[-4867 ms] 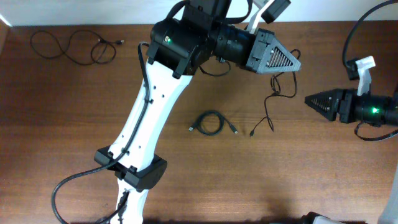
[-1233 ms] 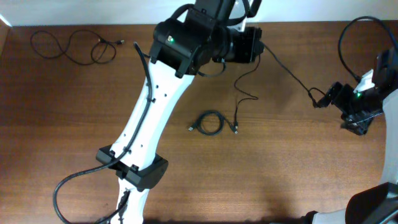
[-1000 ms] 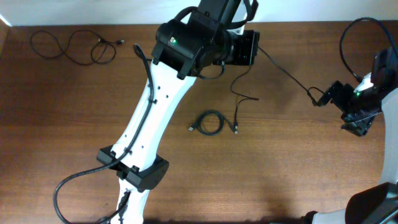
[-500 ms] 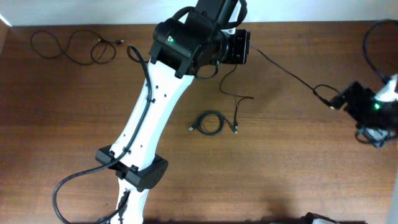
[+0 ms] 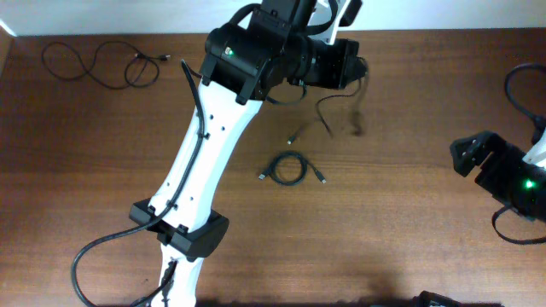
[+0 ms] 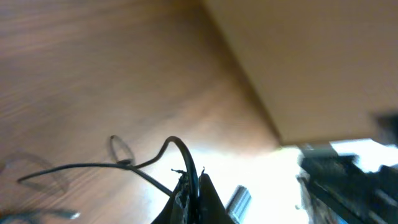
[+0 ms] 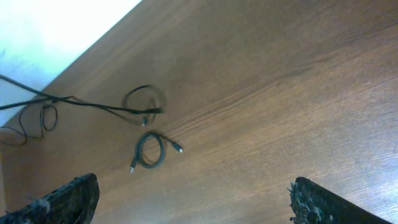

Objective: Untangle cables

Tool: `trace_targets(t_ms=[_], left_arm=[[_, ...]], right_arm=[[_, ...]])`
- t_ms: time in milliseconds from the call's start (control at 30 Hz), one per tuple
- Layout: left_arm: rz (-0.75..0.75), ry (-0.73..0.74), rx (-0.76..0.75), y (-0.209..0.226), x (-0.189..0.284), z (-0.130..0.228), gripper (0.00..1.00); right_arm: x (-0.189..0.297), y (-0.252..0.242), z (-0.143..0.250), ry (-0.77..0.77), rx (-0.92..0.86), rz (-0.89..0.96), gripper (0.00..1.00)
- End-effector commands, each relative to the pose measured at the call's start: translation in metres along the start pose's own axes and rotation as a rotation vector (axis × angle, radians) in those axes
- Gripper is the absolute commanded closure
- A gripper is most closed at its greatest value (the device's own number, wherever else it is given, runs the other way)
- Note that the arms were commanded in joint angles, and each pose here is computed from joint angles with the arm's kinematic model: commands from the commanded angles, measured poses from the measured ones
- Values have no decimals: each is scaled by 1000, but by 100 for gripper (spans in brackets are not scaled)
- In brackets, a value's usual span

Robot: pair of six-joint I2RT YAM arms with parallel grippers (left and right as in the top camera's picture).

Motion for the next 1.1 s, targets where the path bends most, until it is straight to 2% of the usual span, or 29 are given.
trace_targets(t_ms=[0, 133, 233, 367, 500, 667, 933, 1067], left_arm=[[278, 21, -140, -40, 22, 4, 100], [428, 43, -185, -54, 27, 6, 100], [596, 46, -263, -70, 36, 6, 100], [689, 46, -306, -79, 42, 5, 100], [720, 46, -324, -82, 45, 5, 100], [730, 48, -325, -82, 45, 5, 100], [927, 93, -378, -96, 60, 11, 100], [937, 98, -377, -96, 61, 12, 100]], right_arm=[[-10, 0, -8, 38, 5, -2, 2], [-34, 2, -10, 161, 105, -66, 2], [-57, -5, -10, 292, 89, -61, 2], [-75, -1, -8, 407, 163, -177, 2], [-90, -4, -9, 468, 160, -192, 2], [-95, -4, -10, 481, 161, -214, 2], [-102, -4, -17, 435, 184, -221, 2], [-109, -6, -20, 413, 148, -206, 2]])
Point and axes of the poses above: each gripper's point midway between its finger pads, its own x axis back along the fingers, its own y axis along the line the jaws close on, z = x × y, the point moved 7 cm from there along x, back along the fingers, and after that the axes turned 2 degrees about -x, right-handed, at the moved point
